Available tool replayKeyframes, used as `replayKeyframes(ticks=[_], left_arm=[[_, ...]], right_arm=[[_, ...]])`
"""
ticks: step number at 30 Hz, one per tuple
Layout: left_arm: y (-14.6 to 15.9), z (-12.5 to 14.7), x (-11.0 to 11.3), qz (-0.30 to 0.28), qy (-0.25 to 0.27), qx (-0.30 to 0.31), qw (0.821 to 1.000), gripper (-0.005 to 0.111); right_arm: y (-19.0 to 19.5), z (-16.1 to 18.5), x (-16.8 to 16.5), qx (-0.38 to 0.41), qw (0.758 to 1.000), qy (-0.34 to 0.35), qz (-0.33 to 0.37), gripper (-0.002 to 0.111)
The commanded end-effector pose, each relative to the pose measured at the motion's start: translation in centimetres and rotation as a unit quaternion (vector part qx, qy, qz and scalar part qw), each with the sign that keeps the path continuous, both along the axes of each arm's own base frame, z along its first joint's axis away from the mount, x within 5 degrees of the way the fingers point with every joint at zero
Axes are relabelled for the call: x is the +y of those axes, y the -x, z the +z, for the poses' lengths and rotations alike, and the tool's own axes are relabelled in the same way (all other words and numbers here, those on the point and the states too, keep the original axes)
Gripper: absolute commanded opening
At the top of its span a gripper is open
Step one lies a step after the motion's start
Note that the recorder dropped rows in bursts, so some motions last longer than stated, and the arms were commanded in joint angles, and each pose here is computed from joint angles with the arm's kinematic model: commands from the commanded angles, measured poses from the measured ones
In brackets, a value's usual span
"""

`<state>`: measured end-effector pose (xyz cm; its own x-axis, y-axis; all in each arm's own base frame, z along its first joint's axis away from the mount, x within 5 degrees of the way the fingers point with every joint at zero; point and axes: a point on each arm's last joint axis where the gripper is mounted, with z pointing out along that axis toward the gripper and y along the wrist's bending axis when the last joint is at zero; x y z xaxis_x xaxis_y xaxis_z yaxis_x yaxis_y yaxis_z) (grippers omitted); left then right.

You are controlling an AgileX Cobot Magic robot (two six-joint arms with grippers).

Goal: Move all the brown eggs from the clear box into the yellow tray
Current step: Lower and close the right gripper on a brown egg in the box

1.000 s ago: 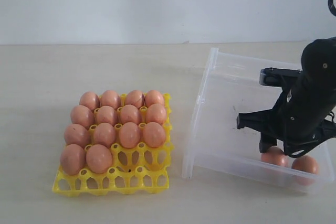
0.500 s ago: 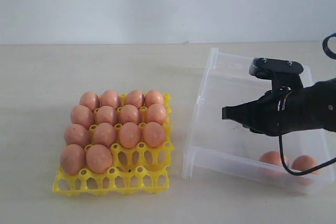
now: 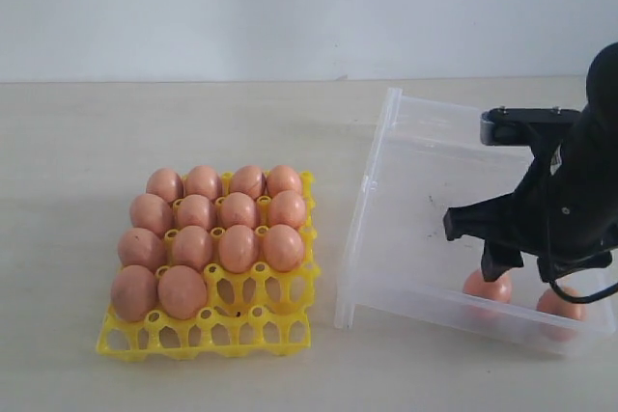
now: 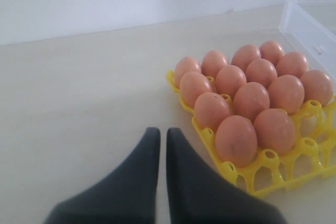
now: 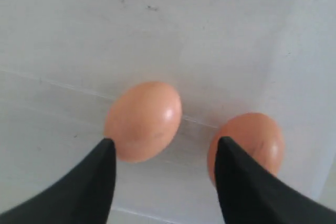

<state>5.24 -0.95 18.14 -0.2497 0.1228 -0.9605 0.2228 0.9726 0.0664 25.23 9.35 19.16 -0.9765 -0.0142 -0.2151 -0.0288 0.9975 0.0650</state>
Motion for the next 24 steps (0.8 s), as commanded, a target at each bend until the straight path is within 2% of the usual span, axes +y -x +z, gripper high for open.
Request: replayKeyframes(ticks=[1,5,10,11,16,18,21,24], left_arm=[[0.0,0.0,0.0,-0.001,0.003,-0.001,1.000,0.004],[0.0,0.0,0.0,-0.001,0.003,-0.001,1.000,0.004],[0.0,0.0,0.0,-0.001,0.003,-0.001,1.000,0.004],[0.0,0.0,0.0,-0.001,0.003,-0.001,1.000,0.004],[0.0,0.0,0.0,-0.001,0.003,-0.001,1.000,0.004],[0.0,0.0,0.0,-0.001,0.003,-0.001,1.000,0.004],[0.0,0.0,0.0,-0.001,0.003,-0.001,1.000,0.004],[0.0,0.0,0.0,-0.001,0.003,-0.001,1.000,0.004]], right_arm=[[0.2,-1.2,0.3,-0.001,0.998,-0.048,-0.044,0.040],[0.4,-2.7,0.5,0.024,0.997,-0.051,-0.056,0.056],[-0.7,-3.5,0.7,-0.009,0.996,-0.061,-0.065,0.056],[-0.8,-3.7,0.7,-0.005,0.996,-0.060,-0.066,0.054],[-1.2,-5.2,0.3,0.008,0.997,-0.045,-0.055,0.025],[-1.2,-5.2,0.3,0.005,0.999,-0.039,-0.029,0.000],[-2.6,-4.7,1.0,-0.087,0.995,-0.048,0.023,0.000],[-3.1,-4.5,2.0,-0.181,0.980,-0.069,0.034,0.000]])
